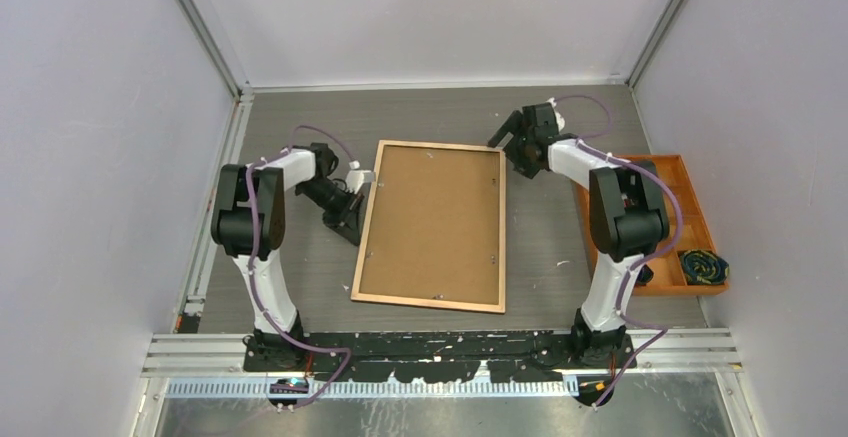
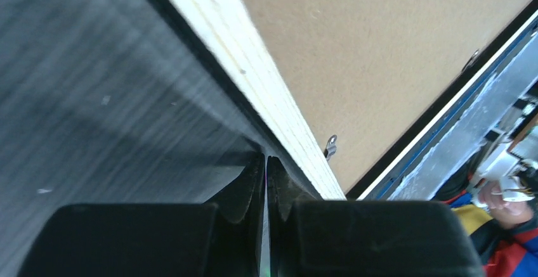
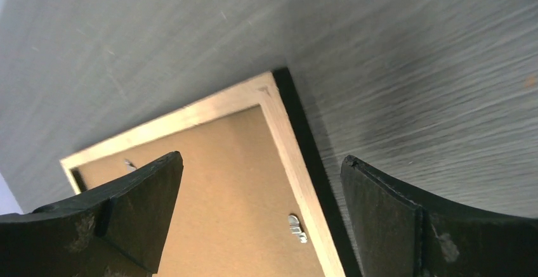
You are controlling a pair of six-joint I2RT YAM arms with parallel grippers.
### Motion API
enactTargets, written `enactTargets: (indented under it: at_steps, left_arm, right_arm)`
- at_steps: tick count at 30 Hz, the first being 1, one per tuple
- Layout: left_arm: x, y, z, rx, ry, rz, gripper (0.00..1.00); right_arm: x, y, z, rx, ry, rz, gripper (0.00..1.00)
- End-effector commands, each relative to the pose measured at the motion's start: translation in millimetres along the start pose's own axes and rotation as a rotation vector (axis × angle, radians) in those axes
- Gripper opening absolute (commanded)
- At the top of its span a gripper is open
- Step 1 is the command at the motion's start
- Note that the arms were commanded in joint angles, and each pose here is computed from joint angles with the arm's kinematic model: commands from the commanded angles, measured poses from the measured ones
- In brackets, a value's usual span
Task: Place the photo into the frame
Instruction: Adjust the photo frame at the center of the board.
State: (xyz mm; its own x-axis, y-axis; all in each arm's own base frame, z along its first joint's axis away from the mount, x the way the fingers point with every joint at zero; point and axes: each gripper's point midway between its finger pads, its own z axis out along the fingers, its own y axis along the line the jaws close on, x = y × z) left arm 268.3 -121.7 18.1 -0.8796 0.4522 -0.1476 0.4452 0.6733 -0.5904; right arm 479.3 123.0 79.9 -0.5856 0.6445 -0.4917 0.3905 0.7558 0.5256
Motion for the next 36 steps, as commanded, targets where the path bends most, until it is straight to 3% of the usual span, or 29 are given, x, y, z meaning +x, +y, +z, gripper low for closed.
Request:
enactTargets:
  at_steps: [1,8,15,18,21,26,32,36]
  left_arm:
    - [9,-6,-5,-0.060,0.015,0.131,0.06]
    - [21,-32,15,-0.037,0.075,0.224,0.06]
    - [15,-75,46,0.023,0.159,0.344,0.06]
    - [19,-104,59,0.085,0.217,0.415,0.12]
    - [30,-132,58,0.178,0.278,0.479,0.23]
    - [46,-154,26,0.275,0.289,0.554,0.57]
    - [37,-158,-37,0.269,0.200,0.556,0.61]
    - [4,-125,-78,0.165,0.081,0.485,0.58]
  right_arm:
    - [23,16,12,-0.068,0.099,0.045,0.99]
    - [47,59,35,-0.155,0.205,0.050,0.98]
    - [107,176,49,-0.345,0.381,-0.046,0.97]
    - [143,219,41,-0.429,0.470,-0.100,0.97]
    - [154,227,38,-0.443,0.506,-0.141,0.98]
    - [88,206,32,-0.406,0.378,-0.143,1.00]
    - [-9,175,-9,-0.363,0.186,-0.110,1.00]
    - [-25,131,-38,-0.263,0.125,-0.077,1.00]
